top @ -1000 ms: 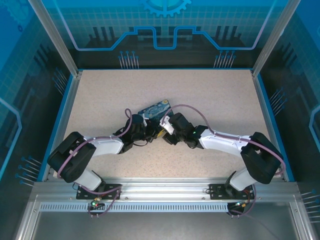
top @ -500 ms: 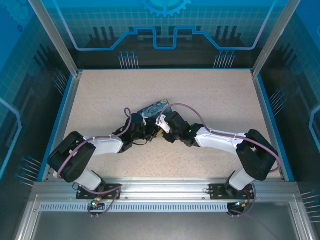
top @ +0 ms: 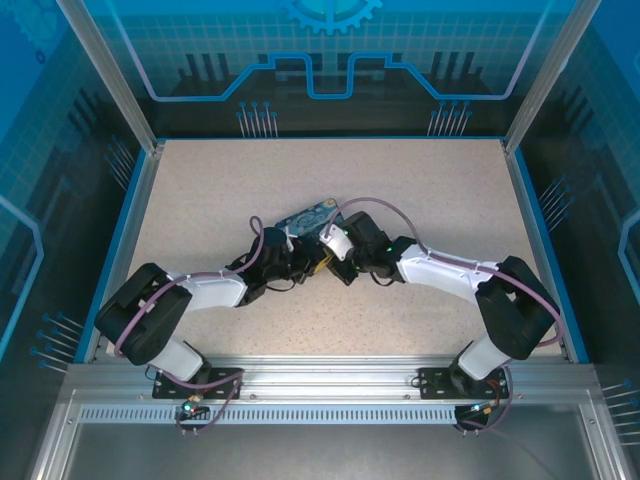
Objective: Unlock the padlock with the key
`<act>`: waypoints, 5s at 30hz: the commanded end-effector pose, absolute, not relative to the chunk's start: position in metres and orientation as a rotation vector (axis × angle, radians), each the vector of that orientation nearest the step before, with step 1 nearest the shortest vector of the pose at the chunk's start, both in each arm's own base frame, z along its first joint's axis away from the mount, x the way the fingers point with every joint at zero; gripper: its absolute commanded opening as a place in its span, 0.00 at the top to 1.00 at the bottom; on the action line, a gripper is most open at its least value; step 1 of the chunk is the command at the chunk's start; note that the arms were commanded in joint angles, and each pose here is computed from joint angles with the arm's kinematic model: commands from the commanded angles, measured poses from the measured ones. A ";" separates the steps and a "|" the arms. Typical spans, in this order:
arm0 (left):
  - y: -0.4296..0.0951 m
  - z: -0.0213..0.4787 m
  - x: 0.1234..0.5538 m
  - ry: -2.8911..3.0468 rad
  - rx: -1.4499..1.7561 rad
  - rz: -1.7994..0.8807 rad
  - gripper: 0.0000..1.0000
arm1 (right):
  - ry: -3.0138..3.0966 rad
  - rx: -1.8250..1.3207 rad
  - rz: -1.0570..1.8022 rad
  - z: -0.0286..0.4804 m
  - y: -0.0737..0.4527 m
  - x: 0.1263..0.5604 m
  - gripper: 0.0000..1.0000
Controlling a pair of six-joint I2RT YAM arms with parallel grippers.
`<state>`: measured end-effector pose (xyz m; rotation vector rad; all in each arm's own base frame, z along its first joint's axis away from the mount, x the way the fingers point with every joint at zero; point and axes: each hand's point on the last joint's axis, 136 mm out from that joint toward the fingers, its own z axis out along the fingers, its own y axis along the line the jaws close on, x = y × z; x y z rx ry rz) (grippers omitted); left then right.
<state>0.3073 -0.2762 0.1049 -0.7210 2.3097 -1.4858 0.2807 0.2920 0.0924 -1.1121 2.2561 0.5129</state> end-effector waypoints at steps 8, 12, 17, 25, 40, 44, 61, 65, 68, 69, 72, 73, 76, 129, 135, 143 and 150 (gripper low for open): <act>-0.273 0.102 0.311 2.316 -0.679 -1.445 1.00 | 2.209 -1.002 1.193 0.139 0.306 0.263 1.00; -0.271 0.102 0.311 2.316 -0.683 -1.443 1.00 | 2.225 -0.967 1.171 0.136 0.297 0.267 0.72; -0.270 0.097 0.310 2.336 -0.675 -1.422 1.00 | 2.248 -0.881 1.136 0.133 0.275 0.266 0.59; -0.267 0.082 0.301 2.429 -0.593 -1.342 1.00 | 2.310 -0.670 1.004 0.123 0.245 0.272 0.43; -0.276 0.048 0.281 2.640 -0.322 -1.238 0.83 | 2.374 -0.471 0.940 0.105 0.255 0.277 0.36; -0.277 0.047 0.278 2.647 -0.298 -1.236 0.62 | 2.374 -0.463 0.937 0.104 0.260 0.278 0.34; -0.250 0.116 0.266 2.542 -0.176 -1.135 0.07 | 2.387 -0.428 0.958 0.096 0.273 0.279 0.29; -0.236 0.129 0.273 2.505 -0.205 -1.062 0.01 | 2.401 -0.427 0.972 0.089 0.283 0.282 0.29; -0.224 0.136 0.279 2.488 -0.235 -0.992 0.01 | 2.414 -0.414 0.981 0.082 0.290 0.289 0.30; -0.222 0.139 0.280 2.483 -0.242 -0.977 0.01 | 2.414 -0.410 0.981 0.082 0.293 0.292 0.30; -0.217 0.142 0.284 2.473 -0.259 -0.944 0.01 | 2.402 -0.399 0.976 0.085 0.300 0.305 0.30; -0.216 0.142 0.285 2.471 -0.264 -0.938 0.01 | 2.399 -0.393 0.968 0.086 0.301 0.309 0.30; -0.215 0.142 0.287 2.469 -0.280 -0.933 0.01 | 2.395 -0.387 0.941 0.089 0.305 0.320 0.30; -0.199 0.131 0.298 2.429 -0.407 -1.021 0.01 | 2.498 -0.582 0.706 0.024 0.308 0.311 0.59; -0.198 0.130 0.298 2.427 -0.413 -1.029 0.01 | 2.506 -0.581 0.703 0.022 0.305 0.309 0.71; -0.198 0.131 0.299 2.420 -0.415 -1.035 0.01 | 2.520 -0.571 0.696 0.019 0.302 0.306 0.81; -0.197 0.133 0.299 2.418 -0.414 -1.035 0.01 | 2.505 -0.550 0.729 0.027 0.302 0.303 0.63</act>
